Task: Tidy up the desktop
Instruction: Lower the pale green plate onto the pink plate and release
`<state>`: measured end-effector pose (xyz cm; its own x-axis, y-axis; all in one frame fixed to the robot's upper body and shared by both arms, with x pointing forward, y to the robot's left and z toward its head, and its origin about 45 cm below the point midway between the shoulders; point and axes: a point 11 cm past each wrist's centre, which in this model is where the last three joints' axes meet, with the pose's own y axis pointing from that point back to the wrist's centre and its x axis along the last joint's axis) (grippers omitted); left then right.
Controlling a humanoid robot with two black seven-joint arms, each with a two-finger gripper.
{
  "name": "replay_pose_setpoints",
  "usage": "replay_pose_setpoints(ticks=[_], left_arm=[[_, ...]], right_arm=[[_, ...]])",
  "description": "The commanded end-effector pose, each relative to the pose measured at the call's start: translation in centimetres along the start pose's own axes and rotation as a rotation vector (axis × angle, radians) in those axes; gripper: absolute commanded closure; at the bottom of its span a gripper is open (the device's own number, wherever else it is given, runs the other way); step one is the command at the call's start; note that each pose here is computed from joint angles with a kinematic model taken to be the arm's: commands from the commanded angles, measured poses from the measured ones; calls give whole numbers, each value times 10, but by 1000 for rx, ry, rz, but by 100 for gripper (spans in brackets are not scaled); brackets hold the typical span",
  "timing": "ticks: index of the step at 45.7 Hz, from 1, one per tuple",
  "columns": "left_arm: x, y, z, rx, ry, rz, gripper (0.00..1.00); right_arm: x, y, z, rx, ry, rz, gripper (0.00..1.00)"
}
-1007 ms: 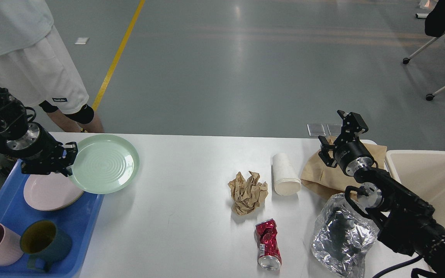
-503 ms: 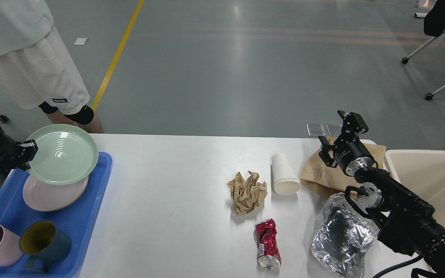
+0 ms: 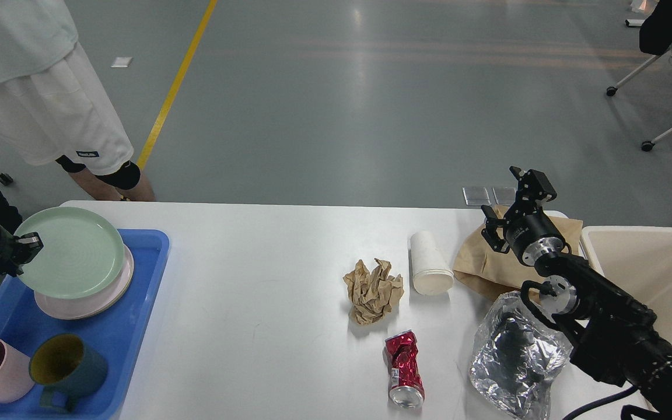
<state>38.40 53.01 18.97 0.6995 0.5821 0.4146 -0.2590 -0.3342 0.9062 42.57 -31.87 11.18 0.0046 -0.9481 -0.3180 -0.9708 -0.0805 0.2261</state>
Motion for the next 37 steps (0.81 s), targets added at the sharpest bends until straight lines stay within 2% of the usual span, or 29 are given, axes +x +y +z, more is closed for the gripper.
replay_pose_setpoints(ticks=[1,11,21,25,29,37], left_arm=[[-2,-1,2,-8,3,-9,100],[-7,-5,0,-5,4,-18,100],[-14,-10,1,-27,26,-34,87],[-15,-12,7,-42,33,-22,75],[-13,-13,9,-51,47,12,60],[-9,-21,14,-99,132,126,14]], right_arm=[[0,0,0,0,1,0,0],[0,0,0,0,-1,0,0],[0,0,0,0,-1,0,0],[0,0,0,0,-1,0,0],[0,0,0,0,1,0,0],[0,0,0,0,1,0,0]])
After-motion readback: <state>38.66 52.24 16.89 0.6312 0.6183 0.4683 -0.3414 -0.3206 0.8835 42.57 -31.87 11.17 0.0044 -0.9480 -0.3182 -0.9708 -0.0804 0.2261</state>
